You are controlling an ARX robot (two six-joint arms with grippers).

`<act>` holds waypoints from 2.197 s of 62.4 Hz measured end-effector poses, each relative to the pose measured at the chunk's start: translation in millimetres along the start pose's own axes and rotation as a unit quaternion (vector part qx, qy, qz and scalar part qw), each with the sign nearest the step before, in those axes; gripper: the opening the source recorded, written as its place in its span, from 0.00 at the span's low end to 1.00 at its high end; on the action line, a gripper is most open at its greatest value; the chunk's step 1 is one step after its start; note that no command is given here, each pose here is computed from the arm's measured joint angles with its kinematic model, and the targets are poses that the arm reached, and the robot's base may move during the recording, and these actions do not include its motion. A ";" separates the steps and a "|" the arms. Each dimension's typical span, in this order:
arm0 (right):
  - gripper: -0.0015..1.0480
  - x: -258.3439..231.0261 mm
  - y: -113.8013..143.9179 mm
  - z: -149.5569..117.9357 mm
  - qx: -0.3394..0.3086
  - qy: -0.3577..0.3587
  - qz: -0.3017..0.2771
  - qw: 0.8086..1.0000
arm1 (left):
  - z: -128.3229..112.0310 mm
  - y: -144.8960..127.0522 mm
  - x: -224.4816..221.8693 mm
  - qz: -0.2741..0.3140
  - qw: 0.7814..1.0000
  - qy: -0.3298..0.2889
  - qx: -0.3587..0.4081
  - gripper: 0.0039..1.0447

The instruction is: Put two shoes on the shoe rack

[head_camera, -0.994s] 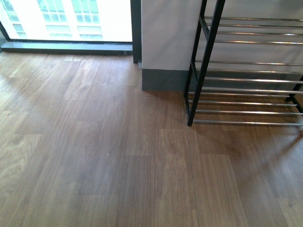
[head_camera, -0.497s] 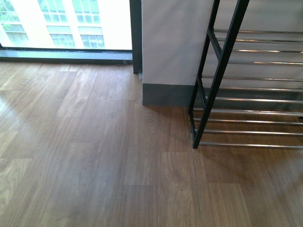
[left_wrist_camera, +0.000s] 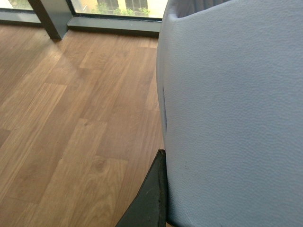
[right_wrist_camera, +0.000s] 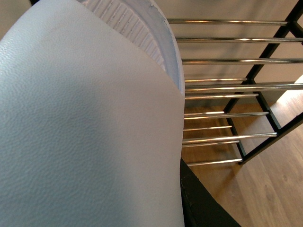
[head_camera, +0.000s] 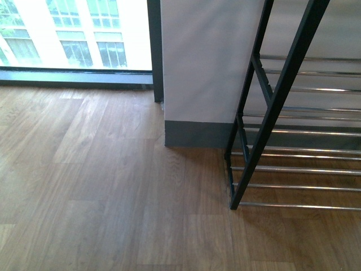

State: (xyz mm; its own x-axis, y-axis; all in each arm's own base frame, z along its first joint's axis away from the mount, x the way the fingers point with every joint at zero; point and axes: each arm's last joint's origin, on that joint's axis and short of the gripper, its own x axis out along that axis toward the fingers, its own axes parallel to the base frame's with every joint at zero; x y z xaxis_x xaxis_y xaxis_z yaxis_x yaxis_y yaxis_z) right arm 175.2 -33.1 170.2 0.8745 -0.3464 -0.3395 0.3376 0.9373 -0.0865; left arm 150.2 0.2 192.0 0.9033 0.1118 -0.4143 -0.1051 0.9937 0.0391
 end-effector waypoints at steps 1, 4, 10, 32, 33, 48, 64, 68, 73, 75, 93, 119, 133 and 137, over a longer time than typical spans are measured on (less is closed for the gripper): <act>0.01 0.0 0.0 0.0 0.000 0.000 -0.001 1.000 | 0.0 0.0 0.0 -0.001 1.000 0.000 0.000 0.01; 0.01 0.1 -0.3 -0.1 0.000 0.000 -0.003 1.000 | 0.0 -0.2 0.0 -0.002 1.000 0.000 0.000 0.01; 0.01 0.1 -0.4 -0.1 0.000 0.000 -0.004 1.000 | 0.0 -0.4 0.0 -0.004 1.000 0.000 0.000 0.01; 0.01 0.0 -0.3 -0.1 0.000 0.000 -0.003 1.000 | 0.0 -0.3 0.0 -0.002 1.000 0.000 0.000 0.01; 0.01 0.0 -0.3 -0.1 0.000 0.000 -0.003 1.000 | 0.0 -0.3 0.0 -0.002 1.000 0.000 0.000 0.01; 0.01 0.0 -0.1 -0.1 0.000 0.000 -0.001 1.000 | 0.0 -0.1 -0.1 -0.001 1.000 0.000 0.000 0.01; 0.01 0.0 -0.8 -0.5 0.001 0.001 -0.004 1.000 | -0.1 -0.5 0.0 -0.003 1.000 0.000 0.002 0.01; 0.01 0.0 -0.8 -0.6 0.001 0.001 -0.004 1.000 | -0.1 -0.5 -0.1 -0.003 1.000 0.000 0.002 0.01; 0.01 0.0 -0.8 -0.6 0.001 0.001 -0.004 1.000 | -0.2 -0.5 0.0 -0.003 1.000 0.000 0.002 0.01; 0.01 0.0 -0.7 -0.6 0.001 0.001 -0.004 1.000 | -0.2 -0.5 0.1 -0.003 1.000 0.001 0.002 0.01; 0.01 0.0 -0.5 -0.6 0.000 0.001 -0.003 1.000 | -0.2 -0.4 0.0 -0.003 1.000 0.000 0.002 0.01; 0.01 -0.1 -0.5 -1.0 0.000 0.002 -0.003 1.000 | -0.3 -0.4 0.1 -0.003 1.000 0.001 0.002 0.01; 0.01 0.0 -0.5 -0.7 0.000 0.001 -0.003 1.000 | -0.3 -0.4 0.1 -0.003 1.000 0.001 0.002 0.01; 0.01 0.0 -0.5 -0.7 0.000 0.001 -0.003 1.000 | -0.3 -0.4 0.1 -0.003 1.000 0.001 0.002 0.01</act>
State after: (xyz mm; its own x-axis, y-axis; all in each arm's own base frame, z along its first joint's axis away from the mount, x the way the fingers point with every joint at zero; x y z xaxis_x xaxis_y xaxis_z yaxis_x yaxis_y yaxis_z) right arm 174.8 -33.5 169.6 0.8715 -0.3522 -0.3412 0.3433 0.9351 -0.0882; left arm 150.2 -0.2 191.7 0.9033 0.1067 -0.4155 -0.0988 0.9943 0.0406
